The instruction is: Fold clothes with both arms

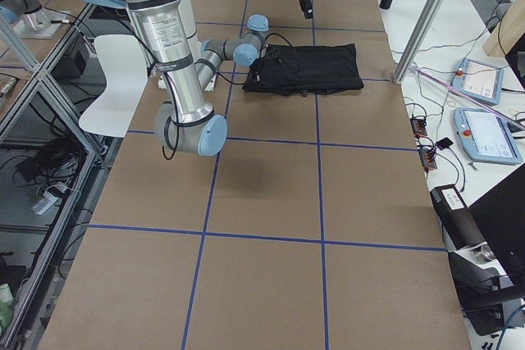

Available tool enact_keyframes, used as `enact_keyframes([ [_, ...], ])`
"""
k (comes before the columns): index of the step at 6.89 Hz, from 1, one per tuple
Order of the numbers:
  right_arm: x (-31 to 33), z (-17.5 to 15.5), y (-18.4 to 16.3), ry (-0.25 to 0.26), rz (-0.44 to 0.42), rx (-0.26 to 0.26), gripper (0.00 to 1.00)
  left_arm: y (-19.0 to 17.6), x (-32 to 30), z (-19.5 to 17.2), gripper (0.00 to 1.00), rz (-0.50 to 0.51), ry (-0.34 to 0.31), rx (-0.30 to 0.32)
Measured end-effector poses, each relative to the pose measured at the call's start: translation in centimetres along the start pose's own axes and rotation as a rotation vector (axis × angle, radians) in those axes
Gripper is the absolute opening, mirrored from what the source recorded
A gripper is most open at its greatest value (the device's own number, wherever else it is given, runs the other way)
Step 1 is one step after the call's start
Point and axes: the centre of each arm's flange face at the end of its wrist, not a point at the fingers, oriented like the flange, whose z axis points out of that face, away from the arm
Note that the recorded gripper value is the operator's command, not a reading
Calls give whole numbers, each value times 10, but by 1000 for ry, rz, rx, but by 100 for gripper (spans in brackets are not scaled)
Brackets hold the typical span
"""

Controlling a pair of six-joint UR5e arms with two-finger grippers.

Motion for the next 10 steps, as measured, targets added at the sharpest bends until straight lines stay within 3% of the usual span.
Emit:
enact_keyframes([
  [3, 34, 5, 15, 8, 43, -52, 0, 0, -1, 1, 100, -1, -2, 0],
  [5, 30, 23, 46, 18, 144, -108, 0, -1, -3, 3, 100, -2, -8, -1],
  [7, 17, 31, 61, 18, 210, -133, 100, -2, -5, 5, 100, -4, -13, 0],
  [10, 21, 22, 46, 17, 218, -79, 100, -5, -5, 5, 100, -5, -13, 4],
])
